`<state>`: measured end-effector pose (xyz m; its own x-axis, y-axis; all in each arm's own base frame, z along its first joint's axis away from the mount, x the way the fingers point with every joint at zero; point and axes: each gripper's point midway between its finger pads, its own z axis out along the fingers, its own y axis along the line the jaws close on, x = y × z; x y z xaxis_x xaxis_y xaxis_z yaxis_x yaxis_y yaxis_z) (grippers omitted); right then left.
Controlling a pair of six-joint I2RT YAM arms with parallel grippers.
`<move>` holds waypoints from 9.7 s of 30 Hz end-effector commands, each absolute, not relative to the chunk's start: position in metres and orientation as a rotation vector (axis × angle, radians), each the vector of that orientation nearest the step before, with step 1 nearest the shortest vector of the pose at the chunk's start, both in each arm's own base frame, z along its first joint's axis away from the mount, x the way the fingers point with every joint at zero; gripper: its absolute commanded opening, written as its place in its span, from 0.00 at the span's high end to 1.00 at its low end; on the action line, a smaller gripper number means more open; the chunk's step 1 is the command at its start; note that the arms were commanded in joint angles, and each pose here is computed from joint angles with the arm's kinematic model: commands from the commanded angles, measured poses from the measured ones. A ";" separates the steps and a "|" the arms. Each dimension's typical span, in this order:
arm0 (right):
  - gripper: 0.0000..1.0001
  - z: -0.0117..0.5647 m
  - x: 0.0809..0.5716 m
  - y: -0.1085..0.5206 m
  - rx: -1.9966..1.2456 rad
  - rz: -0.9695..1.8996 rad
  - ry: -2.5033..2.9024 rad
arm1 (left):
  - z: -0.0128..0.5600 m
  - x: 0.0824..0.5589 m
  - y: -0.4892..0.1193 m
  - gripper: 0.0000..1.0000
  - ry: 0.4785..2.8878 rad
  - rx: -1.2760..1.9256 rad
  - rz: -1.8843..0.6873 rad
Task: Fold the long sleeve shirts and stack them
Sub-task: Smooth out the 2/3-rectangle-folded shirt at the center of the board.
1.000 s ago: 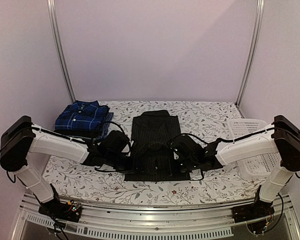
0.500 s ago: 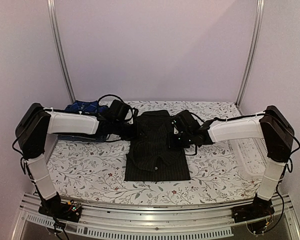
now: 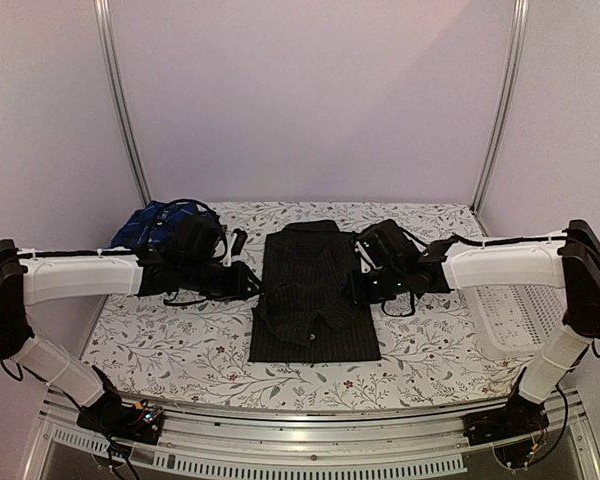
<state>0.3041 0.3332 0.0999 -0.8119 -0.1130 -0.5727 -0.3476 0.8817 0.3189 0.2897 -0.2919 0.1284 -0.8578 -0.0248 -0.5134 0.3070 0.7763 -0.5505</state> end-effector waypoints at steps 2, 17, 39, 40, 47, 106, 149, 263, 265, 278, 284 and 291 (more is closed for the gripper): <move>0.80 0.096 0.250 0.343 -0.430 0.651 2.515 | 0.085 0.221 -0.285 0.79 2.589 0.251 -0.881; 0.77 0.076 0.223 0.327 -0.349 0.649 2.555 | 0.052 0.210 -0.343 0.73 2.626 0.310 -0.876; 0.63 0.054 0.221 0.324 -0.355 0.605 2.596 | 0.026 0.353 -0.347 0.69 2.628 0.207 -0.664; 0.63 0.052 0.221 0.325 -0.356 0.605 2.598 | 0.027 0.355 -0.347 0.69 2.624 0.203 -0.663; 0.64 0.040 0.230 0.335 -0.389 0.560 2.606 | 0.027 0.358 -0.336 0.69 2.630 0.163 -0.643; 0.60 0.054 0.336 0.290 -0.300 0.571 2.499 | 0.078 0.257 -0.454 0.67 2.541 0.504 -0.810; 0.76 0.070 0.394 0.282 -0.324 0.532 2.454 | -0.003 0.193 -0.490 0.71 2.602 0.781 -0.823; 0.78 0.085 0.325 0.366 -0.248 1.087 2.505 | 0.042 0.296 -0.401 0.61 2.697 0.396 -0.426; 0.78 0.083 0.326 0.368 -0.249 1.095 2.507 | 0.041 0.298 -0.399 0.62 2.697 0.393 -0.396; 0.78 0.065 0.328 0.376 -0.266 1.102 2.543 | 0.050 0.303 -0.383 0.82 2.671 0.323 -0.350; 0.78 0.059 0.326 0.380 -0.283 1.105 2.553 | 0.054 0.303 -0.380 0.87 2.664 0.286 -0.383; 0.73 0.058 0.329 0.389 -0.313 1.111 2.549 | 0.057 0.300 -0.377 0.89 2.643 0.224 -0.505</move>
